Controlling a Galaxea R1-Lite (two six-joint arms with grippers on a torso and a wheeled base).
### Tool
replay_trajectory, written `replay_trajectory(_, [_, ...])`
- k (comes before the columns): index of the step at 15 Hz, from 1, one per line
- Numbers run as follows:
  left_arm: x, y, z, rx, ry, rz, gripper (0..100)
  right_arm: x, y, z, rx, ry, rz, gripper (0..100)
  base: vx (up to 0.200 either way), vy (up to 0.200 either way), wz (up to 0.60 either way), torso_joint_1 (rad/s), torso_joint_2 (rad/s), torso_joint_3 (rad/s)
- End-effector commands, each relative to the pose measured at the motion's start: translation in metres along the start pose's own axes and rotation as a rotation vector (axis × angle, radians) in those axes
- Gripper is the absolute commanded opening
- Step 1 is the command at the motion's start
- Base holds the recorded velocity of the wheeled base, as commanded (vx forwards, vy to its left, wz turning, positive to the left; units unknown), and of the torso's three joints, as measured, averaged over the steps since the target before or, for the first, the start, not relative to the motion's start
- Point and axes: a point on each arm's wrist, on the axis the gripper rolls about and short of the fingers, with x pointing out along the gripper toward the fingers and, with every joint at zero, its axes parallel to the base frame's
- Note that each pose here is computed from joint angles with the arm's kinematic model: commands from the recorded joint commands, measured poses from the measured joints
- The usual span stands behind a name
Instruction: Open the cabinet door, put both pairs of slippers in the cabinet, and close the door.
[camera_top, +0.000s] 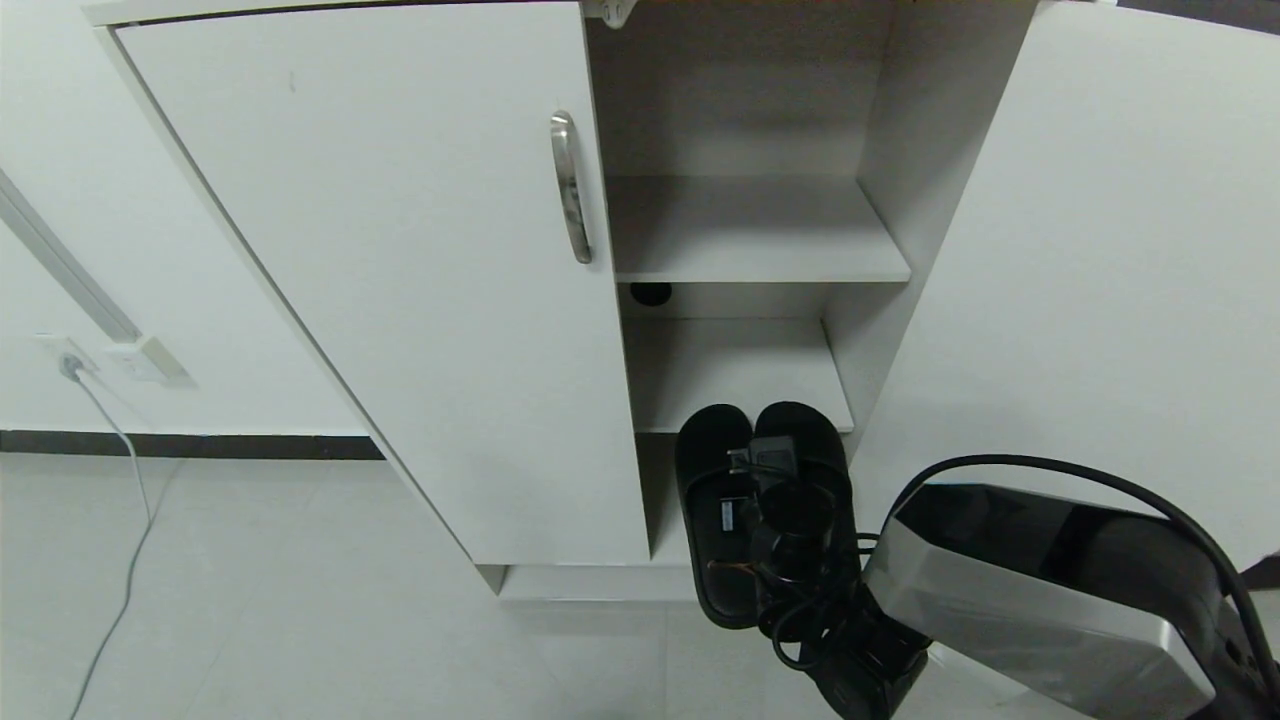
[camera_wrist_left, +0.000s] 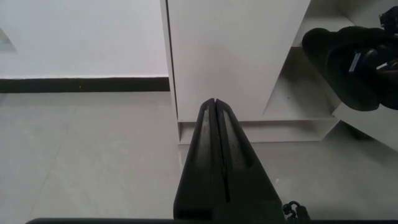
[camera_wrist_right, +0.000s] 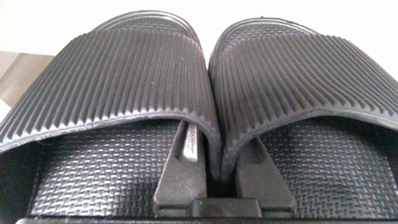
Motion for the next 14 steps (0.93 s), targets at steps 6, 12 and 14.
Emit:
replay_trajectory(6, [0.0, 0.0, 0.0, 0.0, 0.001, 0.0, 0, -0.001, 0.0, 0.002, -0.001, -0.002, 0.0, 0, 0.2, 0.0, 0.0, 0.002, 0.0, 0.001])
replay_trajectory(12, [0.0, 0.0, 0.0, -0.002, 0.001, 0.0, 0, 0.014, 0.002, 0.011, 0.0, 0.002, -0.007, 0, 0.033, 0.0, 0.0, 0.0, 0.0, 0.0])
replay_trajectory(14, [0.0, 0.0, 0.0, -0.002, 0.001, 0.0, 0, 0.034, 0.003, 0.022, 0.012, 0.0, -0.033, 0, 0.0, 0.0, 0.0, 0.0, 0.0, 0.0])
